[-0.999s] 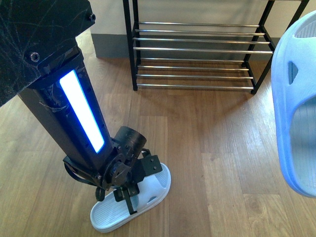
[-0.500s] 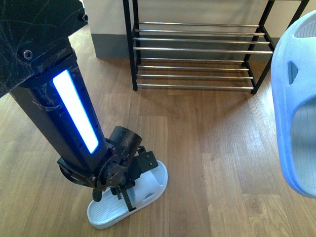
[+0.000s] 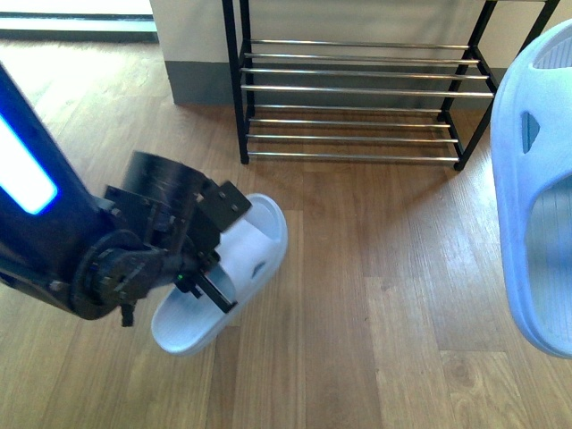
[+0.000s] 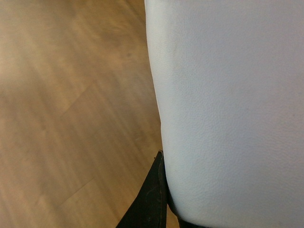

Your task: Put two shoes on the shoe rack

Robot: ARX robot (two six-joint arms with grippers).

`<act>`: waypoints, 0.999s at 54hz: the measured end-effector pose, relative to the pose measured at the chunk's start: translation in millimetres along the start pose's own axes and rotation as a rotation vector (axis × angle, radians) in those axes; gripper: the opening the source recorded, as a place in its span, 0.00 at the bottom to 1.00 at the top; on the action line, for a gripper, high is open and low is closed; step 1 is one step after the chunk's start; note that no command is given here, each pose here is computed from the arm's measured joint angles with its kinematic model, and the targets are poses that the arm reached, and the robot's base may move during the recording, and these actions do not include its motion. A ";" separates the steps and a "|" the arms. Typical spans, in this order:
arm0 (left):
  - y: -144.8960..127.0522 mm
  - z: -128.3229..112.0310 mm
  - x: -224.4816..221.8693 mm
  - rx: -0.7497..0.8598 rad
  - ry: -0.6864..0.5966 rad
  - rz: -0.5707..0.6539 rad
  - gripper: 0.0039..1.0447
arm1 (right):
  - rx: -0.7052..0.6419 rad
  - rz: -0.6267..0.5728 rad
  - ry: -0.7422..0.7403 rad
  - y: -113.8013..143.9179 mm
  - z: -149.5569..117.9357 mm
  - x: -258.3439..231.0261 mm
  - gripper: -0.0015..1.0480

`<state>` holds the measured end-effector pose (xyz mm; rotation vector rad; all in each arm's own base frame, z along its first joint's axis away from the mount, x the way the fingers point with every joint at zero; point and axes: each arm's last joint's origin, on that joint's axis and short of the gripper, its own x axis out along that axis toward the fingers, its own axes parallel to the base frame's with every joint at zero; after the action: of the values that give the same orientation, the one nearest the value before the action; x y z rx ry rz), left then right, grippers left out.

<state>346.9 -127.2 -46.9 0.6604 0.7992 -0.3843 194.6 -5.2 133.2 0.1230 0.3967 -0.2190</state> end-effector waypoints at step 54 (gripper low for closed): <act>70.5 -63.8 -319.9 -0.564 -0.404 0.429 0.01 | 0.000 0.000 0.000 0.1 0.0 0.0 0.01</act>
<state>145.3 -9.1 191.4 0.1973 0.3334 0.1058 194.6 -5.1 133.2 0.1229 0.3967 -0.2186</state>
